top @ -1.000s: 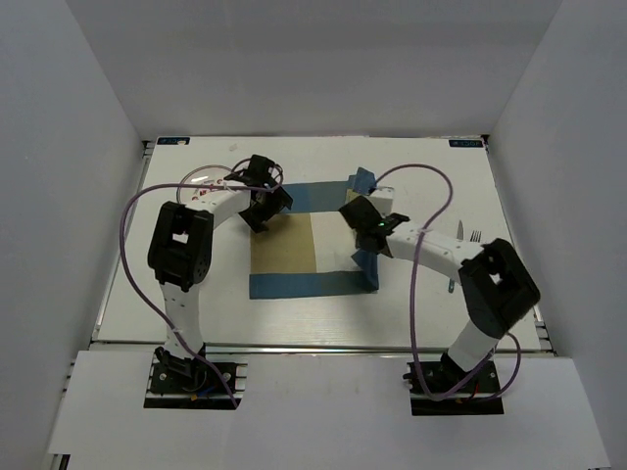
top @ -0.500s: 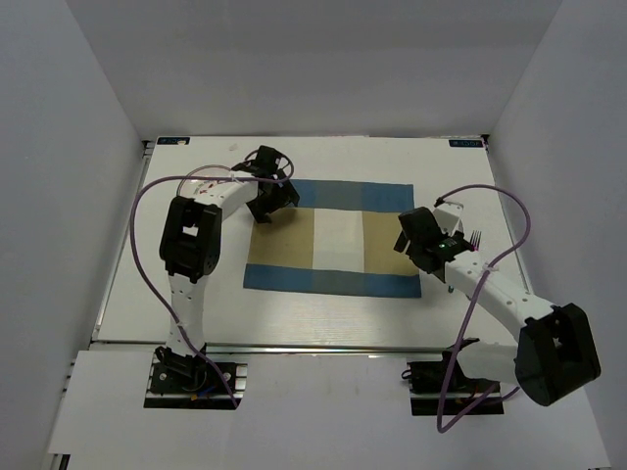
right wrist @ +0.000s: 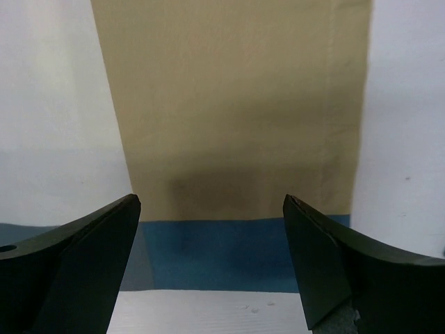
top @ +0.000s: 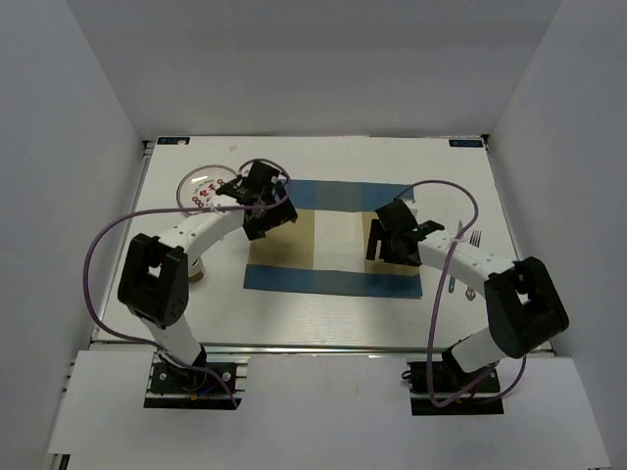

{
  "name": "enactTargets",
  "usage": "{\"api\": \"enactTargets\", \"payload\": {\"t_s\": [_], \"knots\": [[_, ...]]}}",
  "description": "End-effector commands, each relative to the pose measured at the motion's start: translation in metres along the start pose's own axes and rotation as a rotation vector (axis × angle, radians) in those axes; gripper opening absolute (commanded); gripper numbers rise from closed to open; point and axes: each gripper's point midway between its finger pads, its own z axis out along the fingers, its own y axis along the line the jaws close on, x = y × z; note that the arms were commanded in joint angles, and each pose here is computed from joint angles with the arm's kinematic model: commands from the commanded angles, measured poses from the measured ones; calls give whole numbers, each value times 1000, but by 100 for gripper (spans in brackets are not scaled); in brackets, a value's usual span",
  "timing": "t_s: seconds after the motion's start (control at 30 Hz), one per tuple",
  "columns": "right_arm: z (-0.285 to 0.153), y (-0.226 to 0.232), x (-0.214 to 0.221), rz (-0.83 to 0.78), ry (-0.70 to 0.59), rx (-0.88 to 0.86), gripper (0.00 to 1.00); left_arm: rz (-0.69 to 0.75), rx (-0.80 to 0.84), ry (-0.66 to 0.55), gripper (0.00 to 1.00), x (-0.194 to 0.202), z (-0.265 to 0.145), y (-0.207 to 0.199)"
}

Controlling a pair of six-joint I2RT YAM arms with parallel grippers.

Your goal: Set the dinner table for one person

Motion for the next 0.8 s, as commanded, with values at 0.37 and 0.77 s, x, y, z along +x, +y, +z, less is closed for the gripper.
{"api": "enactTargets", "payload": {"t_s": [0.37,0.77], "knots": [[64,2,-4,34,130,82,89,76,-241,193,98,54,95,51],[102,0,-57,3,163,124,89,89,-260,140,98,-8,113,16]]}}
